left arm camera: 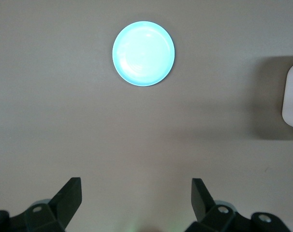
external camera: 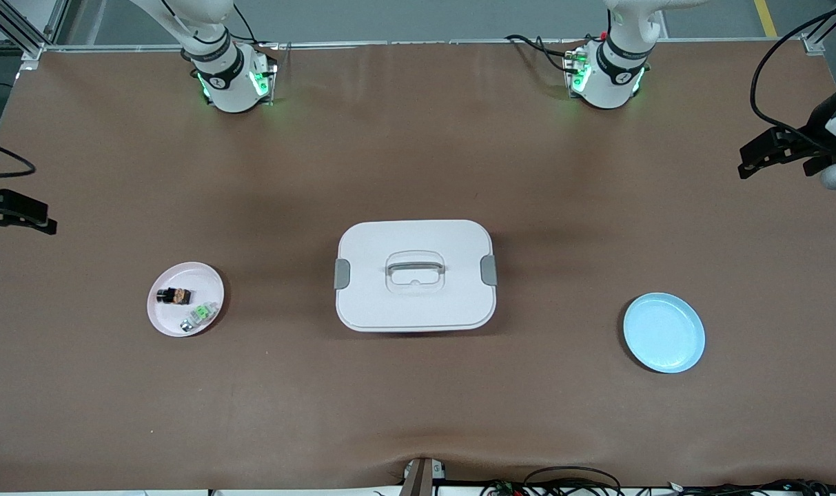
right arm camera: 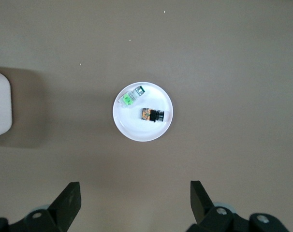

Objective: Transfer orange switch to right arm and place

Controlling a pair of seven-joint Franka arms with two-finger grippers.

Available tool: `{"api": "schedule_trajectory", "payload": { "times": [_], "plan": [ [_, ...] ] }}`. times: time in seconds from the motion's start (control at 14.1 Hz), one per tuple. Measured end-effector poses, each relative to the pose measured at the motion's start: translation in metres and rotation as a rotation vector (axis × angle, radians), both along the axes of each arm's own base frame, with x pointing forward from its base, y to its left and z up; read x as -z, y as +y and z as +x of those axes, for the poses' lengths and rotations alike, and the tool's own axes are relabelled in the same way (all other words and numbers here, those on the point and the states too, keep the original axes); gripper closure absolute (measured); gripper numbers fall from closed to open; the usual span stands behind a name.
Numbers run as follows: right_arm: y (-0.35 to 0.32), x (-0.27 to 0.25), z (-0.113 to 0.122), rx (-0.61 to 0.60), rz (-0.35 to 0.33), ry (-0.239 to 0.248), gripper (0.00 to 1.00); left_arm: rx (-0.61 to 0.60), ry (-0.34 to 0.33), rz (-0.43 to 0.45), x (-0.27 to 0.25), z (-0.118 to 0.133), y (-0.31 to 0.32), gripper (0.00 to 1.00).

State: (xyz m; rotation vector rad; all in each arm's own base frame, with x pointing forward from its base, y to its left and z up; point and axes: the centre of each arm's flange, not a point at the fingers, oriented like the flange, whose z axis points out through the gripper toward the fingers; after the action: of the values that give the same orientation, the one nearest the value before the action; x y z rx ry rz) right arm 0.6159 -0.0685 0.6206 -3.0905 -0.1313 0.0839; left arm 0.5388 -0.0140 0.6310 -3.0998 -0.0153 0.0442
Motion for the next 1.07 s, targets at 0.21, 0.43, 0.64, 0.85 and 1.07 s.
{"api": "schedule_trajectory", "payload": {
  "times": [0.21,0.43,0.64,0.85,1.07],
  "plan": [
    [-0.028,-0.013,-0.014,0.051,0.038,-0.001,0.0,0.0,0.001,0.0,0.0,0.0,0.0,0.0],
    [-0.015,-0.043,-0.03,0.051,0.023,-0.036,0.0,0.0,0.002,0.0,0.001,0.0,0.0,0.0],
    [0.003,-0.053,-0.042,0.049,0.002,-0.039,0.0,0.0,0.002,0.0,0.001,0.0,0.0,0.0],
    [0.019,-0.046,-0.044,0.039,-0.026,-0.025,0.0,-0.001,0.002,0.0,0.001,0.0,0.0,0.0],
    [0.03,-0.041,-0.044,0.035,-0.049,-0.018,0.0,-0.004,-0.001,0.0,0.001,0.0,0.002,0.0]
  ]
}}
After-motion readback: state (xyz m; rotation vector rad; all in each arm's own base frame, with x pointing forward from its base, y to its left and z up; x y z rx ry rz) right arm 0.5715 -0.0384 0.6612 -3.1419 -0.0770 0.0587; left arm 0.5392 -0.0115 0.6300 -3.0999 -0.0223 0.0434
